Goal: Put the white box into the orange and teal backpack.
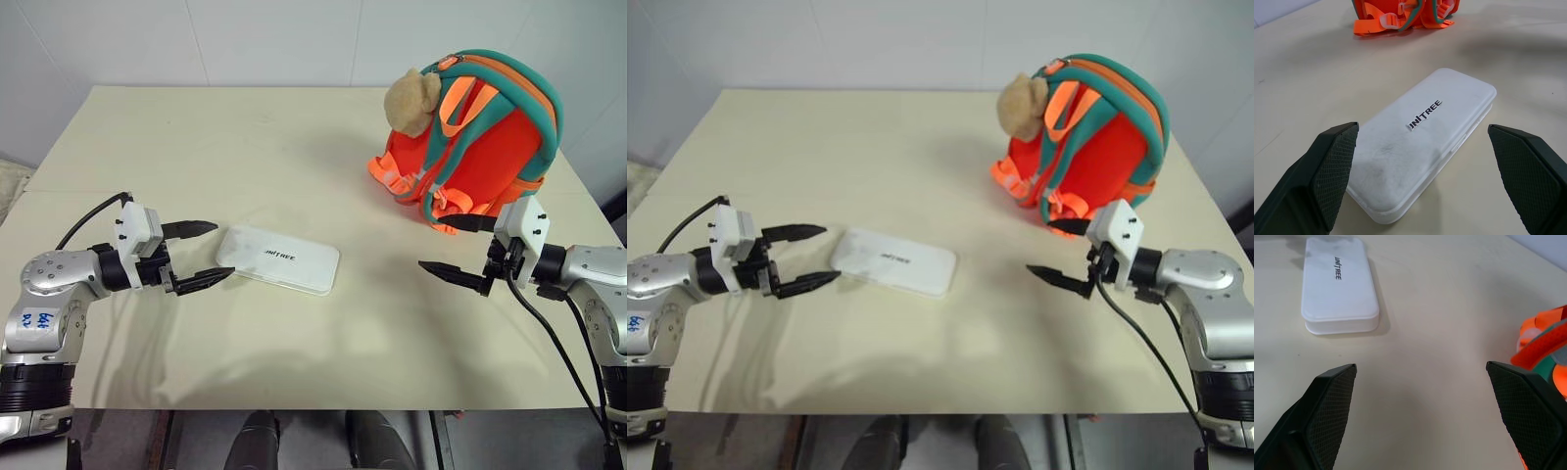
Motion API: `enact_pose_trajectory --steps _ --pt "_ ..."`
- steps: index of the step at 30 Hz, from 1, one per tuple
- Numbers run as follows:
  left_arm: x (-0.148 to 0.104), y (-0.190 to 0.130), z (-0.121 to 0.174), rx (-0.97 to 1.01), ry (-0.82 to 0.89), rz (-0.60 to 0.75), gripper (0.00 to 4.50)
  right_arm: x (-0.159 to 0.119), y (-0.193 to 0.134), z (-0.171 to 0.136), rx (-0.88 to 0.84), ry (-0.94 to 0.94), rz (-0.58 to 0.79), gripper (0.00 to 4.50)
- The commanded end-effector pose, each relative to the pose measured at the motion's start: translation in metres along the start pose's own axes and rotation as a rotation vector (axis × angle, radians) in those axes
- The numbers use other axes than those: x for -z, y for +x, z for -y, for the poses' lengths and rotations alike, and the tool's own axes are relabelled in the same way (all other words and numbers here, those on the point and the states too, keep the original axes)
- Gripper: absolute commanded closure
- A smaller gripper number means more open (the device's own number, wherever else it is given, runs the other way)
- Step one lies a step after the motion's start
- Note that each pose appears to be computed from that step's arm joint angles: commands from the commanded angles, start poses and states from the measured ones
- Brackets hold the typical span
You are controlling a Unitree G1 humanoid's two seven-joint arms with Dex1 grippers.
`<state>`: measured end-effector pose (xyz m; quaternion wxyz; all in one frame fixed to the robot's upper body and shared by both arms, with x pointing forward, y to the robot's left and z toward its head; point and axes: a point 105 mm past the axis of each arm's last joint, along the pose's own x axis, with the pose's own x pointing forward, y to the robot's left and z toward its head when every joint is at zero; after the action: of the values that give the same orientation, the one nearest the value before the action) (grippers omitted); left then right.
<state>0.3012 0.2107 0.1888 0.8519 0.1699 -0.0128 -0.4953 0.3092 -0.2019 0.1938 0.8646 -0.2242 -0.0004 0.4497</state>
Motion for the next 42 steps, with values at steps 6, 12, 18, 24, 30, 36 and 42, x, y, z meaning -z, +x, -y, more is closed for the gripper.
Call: enact_pose_trajectory --steps 6,12,18,24,30,36,42 --pt "-0.006 0.003 -0.002 -0.030 0.038 0.045 0.00 -0.004 -0.003 0.005 0.036 -0.041 0.018 0.02" --pt "0.001 -0.010 -0.018 -0.076 0.067 -0.014 0.39 -0.008 0.028 -0.010 -0.002 -0.029 0.021 0.41" --pt "0.016 -0.028 -0.039 -0.171 0.089 -0.096 2.15 0.000 0.061 -0.023 0.021 -0.029 0.014 2.37" --pt "0.031 -0.024 -0.058 -0.247 0.094 -0.141 4.05 0.010 0.080 -0.037 0.000 -0.004 -0.012 4.48" --pt "0.044 -0.014 -0.075 -0.362 0.090 -0.183 4.46 0.019 0.090 -0.046 0.000 0.035 -0.053 4.50" --pt "0.064 0.007 -0.066 -0.354 0.010 -0.189 4.46 0.019 0.104 -0.061 -0.027 0.073 -0.050 4.50" --pt "0.066 0.027 -0.041 -0.248 -0.049 -0.154 4.46 0.020 0.108 -0.060 -0.017 0.098 -0.045 4.50"
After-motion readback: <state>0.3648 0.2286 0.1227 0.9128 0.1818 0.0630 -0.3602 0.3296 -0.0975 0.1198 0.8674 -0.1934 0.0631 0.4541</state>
